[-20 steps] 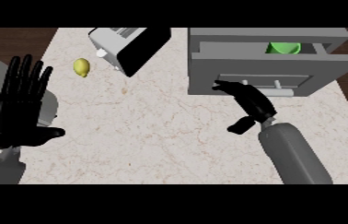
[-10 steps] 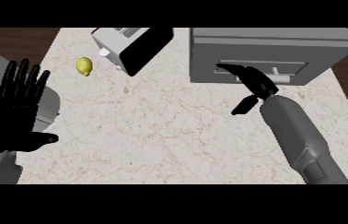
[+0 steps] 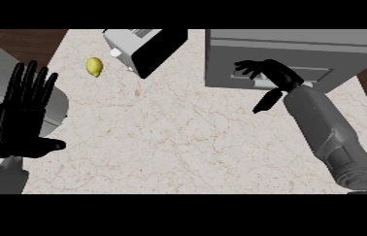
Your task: Pick up the cup, place it into the drawer and close the drawer
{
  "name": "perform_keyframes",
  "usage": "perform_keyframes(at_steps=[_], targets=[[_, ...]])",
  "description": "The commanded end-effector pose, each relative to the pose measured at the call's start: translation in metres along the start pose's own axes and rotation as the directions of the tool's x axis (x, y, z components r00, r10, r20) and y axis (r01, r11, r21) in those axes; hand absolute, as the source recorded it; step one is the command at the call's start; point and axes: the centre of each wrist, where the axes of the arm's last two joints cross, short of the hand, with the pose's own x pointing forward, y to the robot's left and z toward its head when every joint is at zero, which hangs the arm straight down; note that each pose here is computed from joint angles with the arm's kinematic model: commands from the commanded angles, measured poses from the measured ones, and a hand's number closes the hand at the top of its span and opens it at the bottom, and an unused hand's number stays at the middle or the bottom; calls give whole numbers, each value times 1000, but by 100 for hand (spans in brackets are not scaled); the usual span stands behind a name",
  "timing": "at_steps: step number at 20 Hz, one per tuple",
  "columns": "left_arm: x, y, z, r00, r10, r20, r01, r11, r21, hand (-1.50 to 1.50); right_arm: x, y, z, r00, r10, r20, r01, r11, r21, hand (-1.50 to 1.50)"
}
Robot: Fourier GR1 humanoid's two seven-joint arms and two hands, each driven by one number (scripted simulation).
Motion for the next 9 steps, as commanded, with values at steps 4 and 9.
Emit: perform_keyframes(at_steps=[4,9], targets=[[-1,-8,-15,1000,-17,-3,17,1000,-1,-150,-7,-49,9,992,26,-120,-30,999,-36,-150],[-8,-9,-3,1000,-30,2,30,999,13,-150,-19,-23,17,993,19,-118,-24,999,-45,-150]])
